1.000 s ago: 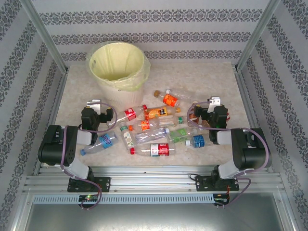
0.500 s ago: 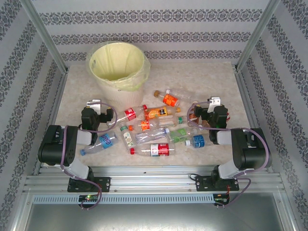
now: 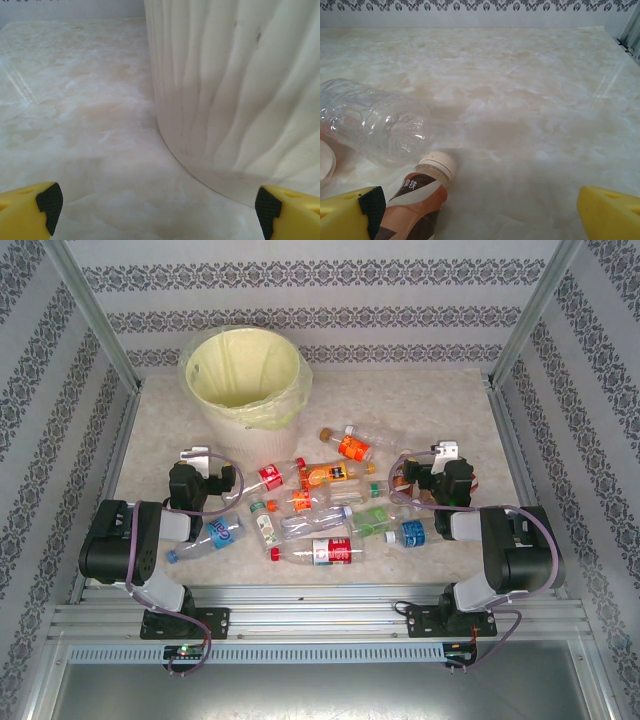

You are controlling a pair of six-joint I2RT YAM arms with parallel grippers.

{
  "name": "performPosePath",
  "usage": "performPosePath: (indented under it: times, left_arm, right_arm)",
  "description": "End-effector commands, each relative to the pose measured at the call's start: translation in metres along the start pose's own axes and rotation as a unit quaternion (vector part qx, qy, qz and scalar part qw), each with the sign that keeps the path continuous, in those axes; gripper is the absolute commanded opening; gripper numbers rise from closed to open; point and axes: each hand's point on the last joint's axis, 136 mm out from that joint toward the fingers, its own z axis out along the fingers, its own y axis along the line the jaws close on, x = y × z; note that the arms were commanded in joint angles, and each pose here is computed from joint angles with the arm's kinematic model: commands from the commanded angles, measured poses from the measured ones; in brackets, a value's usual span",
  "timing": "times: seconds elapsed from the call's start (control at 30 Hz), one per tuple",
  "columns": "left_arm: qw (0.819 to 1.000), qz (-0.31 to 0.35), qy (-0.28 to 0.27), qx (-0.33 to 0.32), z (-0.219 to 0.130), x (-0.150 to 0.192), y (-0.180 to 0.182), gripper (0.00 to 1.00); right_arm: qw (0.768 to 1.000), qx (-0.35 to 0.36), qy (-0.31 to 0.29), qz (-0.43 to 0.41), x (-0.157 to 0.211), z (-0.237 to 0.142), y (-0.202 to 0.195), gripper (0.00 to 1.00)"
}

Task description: Put the plastic bottles in the bin

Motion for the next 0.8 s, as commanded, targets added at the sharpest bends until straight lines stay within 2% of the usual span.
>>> performPosePath:
  times: [0.0, 0.33, 0.5, 0.67, 0.77]
  left_arm:
    - [1.0, 0.0, -0.007, -0.002, 0.001, -0.006, 0.002, 1.0]
    - [1.0, -0.006, -0.011, -0.019, -0.001, -0.005, 0.008, 1.0]
    - [0.998, -0.01, -0.048, -0.026, -0.014, -0.011, 0.01, 1.0]
    - [0.998, -0.014, -0.044, -0.041, -0.026, -0.028, 0.015, 1.0]
    - [0.997, -0.014, -0.053, -0.052, -0.038, -0.042, 0.017, 1.0]
  right_arm:
    - [1.0, 0.002, -0.015, -0.002, -0.011, 0.001, 0.001, 0.98]
    - [1.0, 0.003, -0.017, -0.001, -0.011, 0.0, 0.001, 0.98]
    - [1.0, 0.007, -0.024, 0.001, -0.018, -0.004, -0.001, 0.98]
    - [0.999, 0.016, -0.03, 0.0, -0.036, -0.018, -0.002, 0.98]
    - [1.0, 0.023, -0.014, 0.003, -0.044, -0.028, -0.001, 0.98]
